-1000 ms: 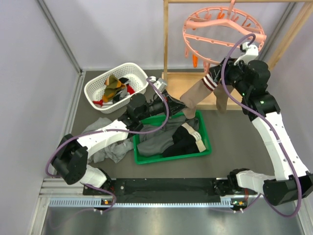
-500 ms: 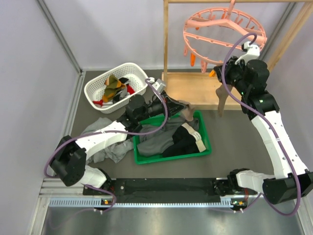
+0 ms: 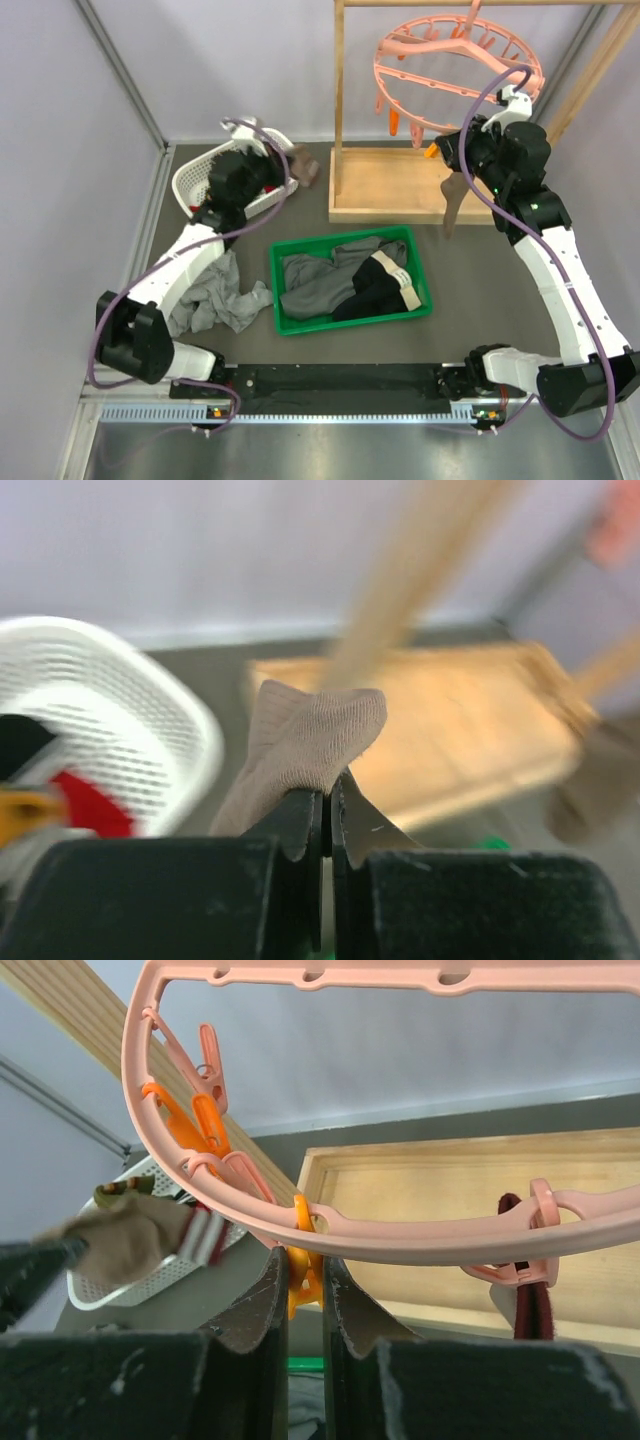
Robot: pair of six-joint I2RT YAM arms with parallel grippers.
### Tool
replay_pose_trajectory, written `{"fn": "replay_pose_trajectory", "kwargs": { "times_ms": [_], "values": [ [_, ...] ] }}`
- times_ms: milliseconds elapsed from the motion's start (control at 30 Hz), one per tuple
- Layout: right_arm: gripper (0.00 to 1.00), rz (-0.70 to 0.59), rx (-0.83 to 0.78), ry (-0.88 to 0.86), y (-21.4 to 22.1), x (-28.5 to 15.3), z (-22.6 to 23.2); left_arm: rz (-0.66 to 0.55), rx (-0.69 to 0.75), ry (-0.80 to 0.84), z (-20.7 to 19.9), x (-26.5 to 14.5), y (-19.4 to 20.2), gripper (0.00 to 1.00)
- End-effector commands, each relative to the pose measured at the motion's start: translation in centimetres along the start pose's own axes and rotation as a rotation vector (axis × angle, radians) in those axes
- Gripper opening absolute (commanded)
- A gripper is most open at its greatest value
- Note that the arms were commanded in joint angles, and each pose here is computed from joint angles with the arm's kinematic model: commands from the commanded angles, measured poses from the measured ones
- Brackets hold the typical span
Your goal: Remove the socks clipped to the hanger
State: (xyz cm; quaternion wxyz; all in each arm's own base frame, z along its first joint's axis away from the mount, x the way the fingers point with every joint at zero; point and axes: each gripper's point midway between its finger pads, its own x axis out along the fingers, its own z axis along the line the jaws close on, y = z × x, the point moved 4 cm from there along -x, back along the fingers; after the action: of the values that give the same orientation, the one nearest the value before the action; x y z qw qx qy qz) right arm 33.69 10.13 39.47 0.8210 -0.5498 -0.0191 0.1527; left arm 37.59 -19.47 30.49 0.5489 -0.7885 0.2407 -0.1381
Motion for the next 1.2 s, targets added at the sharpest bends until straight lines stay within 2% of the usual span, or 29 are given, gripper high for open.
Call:
{"fn": "replay_pose_trajectory", "kwargs": {
  "times_ms": [0, 100, 200, 300, 533, 633, 700, 733, 767, 800, 933, 1033, 1100, 1133, 1167],
  "values": [
    [0.08, -0.08, 0.01, -0.059, -3.0, -1.8, 1.7, -0.056, 0.024, -0.278, 7.9, 0.2, -4.5, 0.0],
    [0.09, -0.086, 0.011, -0.083, -3.1, -2.2, 2.0, -0.077, -0.006, -0.352, 11.9, 1.0, -6.2, 0.0],
    [0.09, -0.088, 0.014, -0.102, -3.3, -2.4, 2.3, -0.055, -0.049, -0.445, 15.9, 2.0, -5.0, 0.0],
    [0.1, -0.091, 0.016, -0.116, -3.6, -2.7, 2.7, -0.002, -0.101, -0.518, 19.5, 3.1, -2.1, 0.0],
    [0.1, -0.101, 0.013, -0.125, -3.9, -3.2, 2.9, 0.237, -0.266, -0.621, 25.8, 4.3, 8.9, 0.0],
    [0.1, -0.104, 0.028, -0.146, -4.1, -3.3, 3.3, 0.252, -0.276, -0.638, 26.2, 4.1, 9.7, 0.0],
    [0.1, -0.1, 0.039, -0.159, -4.2, -3.4, 3.5, 0.241, -0.269, -0.636, 26.1, 4.0, 9.0, 0.08],
    [0.1, -0.102, 0.05, -0.163, -4.3, -3.4, 3.7, 0.23, -0.26, -0.626, 25.7, 4.0, 8.1, 0.15],
    [0.1, -0.103, 0.054, -0.163, -4.3, -3.4, 3.7, 0.224, -0.254, -0.611, 25.2, 4.0, 7.4, 0.24],
    [0.1, -0.105, 0.058, -0.165, -4.4, -3.4, 3.8, 0.204, -0.241, -0.597, 24.9, 4.1, 6.2, 0.43],
    [0.09, -0.111, 0.089, -0.171, -4.7, -3.5, 4.0, 0.119, -0.182, -0.506, 22.0, 3.6, 1.1, 0.68],
    [0.09, -0.112, 0.114, -0.182, -4.9, -3.6, 4.3, 0.066, -0.164, -0.438, 19.9, 2.9, -1.7, 0.81],
    [0.08, -0.117, 0.133, -0.187, -5.1, -3.5, 4.5, 0.035, -0.158, -0.371, 18.1, 2.3, -3.1, 0.86],
    [0.08, -0.118, 0.139, -0.187, -5.2, -3.5, 4.5, 0.021, -0.165, -0.345, 17.4, 2.2, -3.5, 0.93],
    [0.08, -0.113, 0.147, -0.188, -5.2, -3.3, 4.6, 0.017, -0.17, -0.328, 17.0, 2.0, -3.4, 0.95]
  ]
}}
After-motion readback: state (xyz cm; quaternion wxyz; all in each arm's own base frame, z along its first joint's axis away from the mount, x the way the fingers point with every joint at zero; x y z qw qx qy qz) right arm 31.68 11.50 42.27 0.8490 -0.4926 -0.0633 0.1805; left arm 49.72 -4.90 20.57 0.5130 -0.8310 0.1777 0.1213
